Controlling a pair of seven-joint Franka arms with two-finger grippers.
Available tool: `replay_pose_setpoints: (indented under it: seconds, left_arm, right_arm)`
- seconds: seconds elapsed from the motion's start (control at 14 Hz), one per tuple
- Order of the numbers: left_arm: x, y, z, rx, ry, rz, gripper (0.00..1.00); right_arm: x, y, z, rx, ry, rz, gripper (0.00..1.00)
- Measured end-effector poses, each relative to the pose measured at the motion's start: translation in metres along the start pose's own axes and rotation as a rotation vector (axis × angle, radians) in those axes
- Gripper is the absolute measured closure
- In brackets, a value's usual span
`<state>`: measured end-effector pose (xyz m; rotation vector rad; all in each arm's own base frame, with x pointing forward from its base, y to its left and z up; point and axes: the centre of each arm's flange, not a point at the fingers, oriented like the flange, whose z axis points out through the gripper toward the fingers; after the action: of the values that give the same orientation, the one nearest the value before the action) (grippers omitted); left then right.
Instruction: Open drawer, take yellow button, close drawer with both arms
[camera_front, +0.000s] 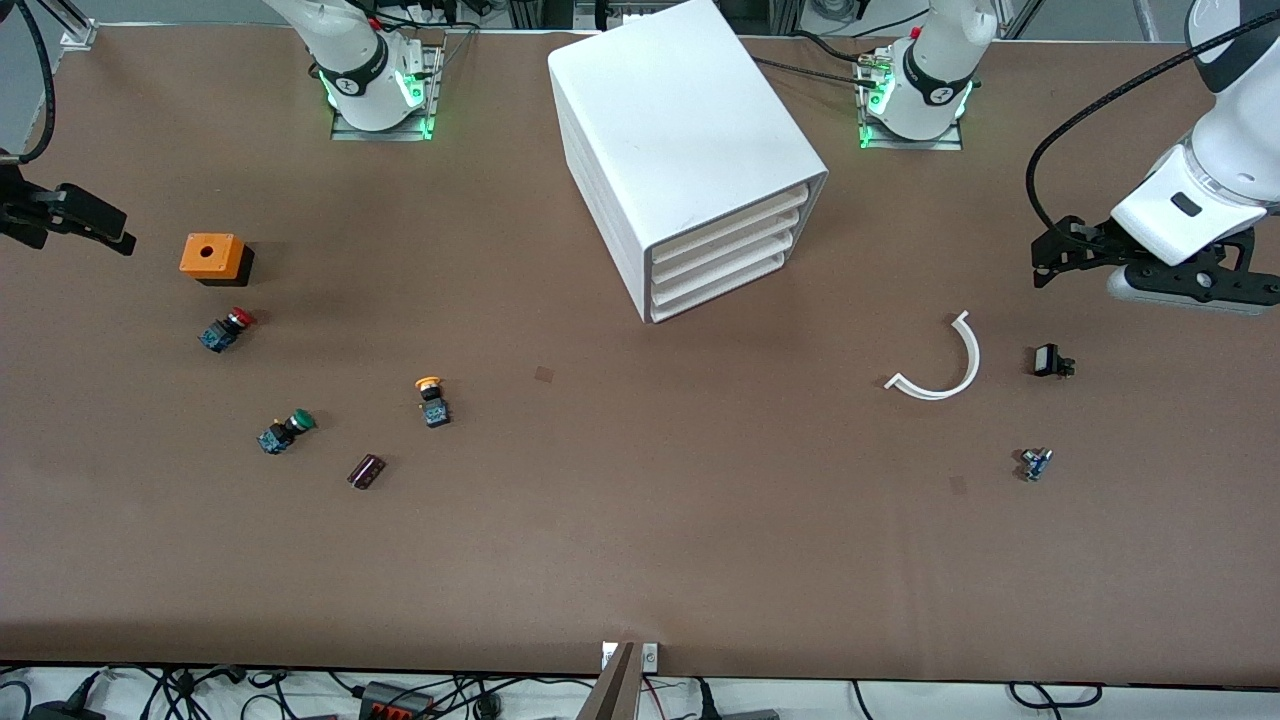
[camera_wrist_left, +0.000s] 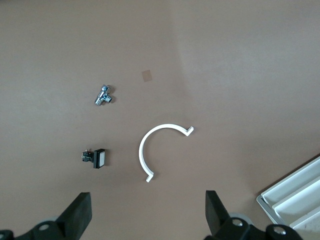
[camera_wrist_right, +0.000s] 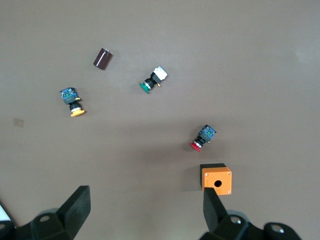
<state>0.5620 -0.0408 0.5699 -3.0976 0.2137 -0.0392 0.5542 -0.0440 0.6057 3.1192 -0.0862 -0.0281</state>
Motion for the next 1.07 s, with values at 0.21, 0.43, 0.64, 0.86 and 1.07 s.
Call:
replay_pose_setpoints:
  seconds: [0.21, 0.43, 0.64, 0.86, 1.07]
  left_arm:
    - [0.0000, 0.0000, 0.0000, 0.000, 0.000, 0.000, 0.00]
    - [0.0000, 0.0000, 0.0000, 0.000, 0.000, 0.000, 0.00]
    - [0.0000, 0.0000, 0.0000, 0.000, 0.000, 0.000, 0.00]
    - [0.0000, 0.0000, 0.0000, 0.000, 0.000, 0.000, 0.00]
    - [0.0000, 0.0000, 0.0000, 0.000, 0.000, 0.000, 0.00]
  right_arm:
    - [0.0006, -0.0028, -0.0005, 0.018, 0.006, -0.001, 0.00]
    - [0.0006, -0.0035, -0.0004, 0.018, 0.006, -0.002, 0.00]
    - [0.0007, -0.0037, -0.0001, 0.018, 0.006, -0.003, 0.00]
    - [0.0027, -0.0038, 0.0032, 0.017, 0.018, -0.003, 0.00]
    - [0.0011, -0.0040, 0.0079, 0.018, 0.022, -0.003, 0.00]
